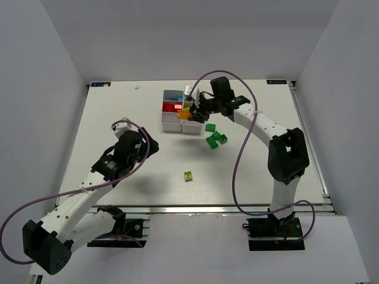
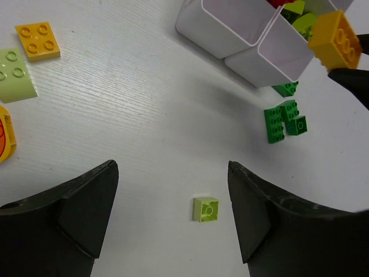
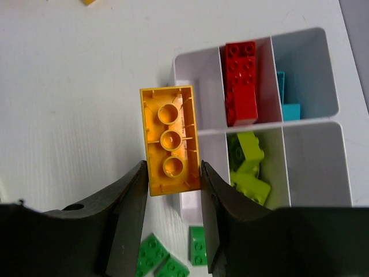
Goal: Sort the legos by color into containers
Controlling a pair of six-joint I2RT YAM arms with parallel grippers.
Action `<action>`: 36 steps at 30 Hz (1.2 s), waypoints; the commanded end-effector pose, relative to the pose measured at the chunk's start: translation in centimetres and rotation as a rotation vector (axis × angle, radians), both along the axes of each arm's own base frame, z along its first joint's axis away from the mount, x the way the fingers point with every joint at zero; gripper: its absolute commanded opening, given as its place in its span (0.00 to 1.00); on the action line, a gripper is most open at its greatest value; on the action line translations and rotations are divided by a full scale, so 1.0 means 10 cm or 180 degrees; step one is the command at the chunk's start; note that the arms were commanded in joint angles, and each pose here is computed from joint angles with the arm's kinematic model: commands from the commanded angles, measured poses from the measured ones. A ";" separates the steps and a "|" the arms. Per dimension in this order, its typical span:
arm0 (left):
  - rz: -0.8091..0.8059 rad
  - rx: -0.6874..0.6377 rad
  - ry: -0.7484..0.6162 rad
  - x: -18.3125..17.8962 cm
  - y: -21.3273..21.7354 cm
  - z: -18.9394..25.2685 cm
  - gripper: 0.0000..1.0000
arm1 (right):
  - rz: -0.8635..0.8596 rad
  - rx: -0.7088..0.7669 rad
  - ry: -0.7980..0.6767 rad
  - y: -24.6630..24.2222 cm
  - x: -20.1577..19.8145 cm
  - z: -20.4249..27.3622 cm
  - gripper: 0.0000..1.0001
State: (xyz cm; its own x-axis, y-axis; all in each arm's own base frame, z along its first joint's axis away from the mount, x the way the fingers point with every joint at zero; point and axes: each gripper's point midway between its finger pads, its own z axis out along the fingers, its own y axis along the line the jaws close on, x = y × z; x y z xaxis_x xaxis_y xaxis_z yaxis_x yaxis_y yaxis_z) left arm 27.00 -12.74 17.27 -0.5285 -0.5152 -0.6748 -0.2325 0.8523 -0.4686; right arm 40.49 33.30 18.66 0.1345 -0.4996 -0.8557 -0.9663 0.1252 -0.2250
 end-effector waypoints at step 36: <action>0.0464 -0.0097 -0.0229 -0.23 0.38 0.12 0.86 | -0.0755 -0.0254 -0.0332 0.84 0.48 -0.40 0.58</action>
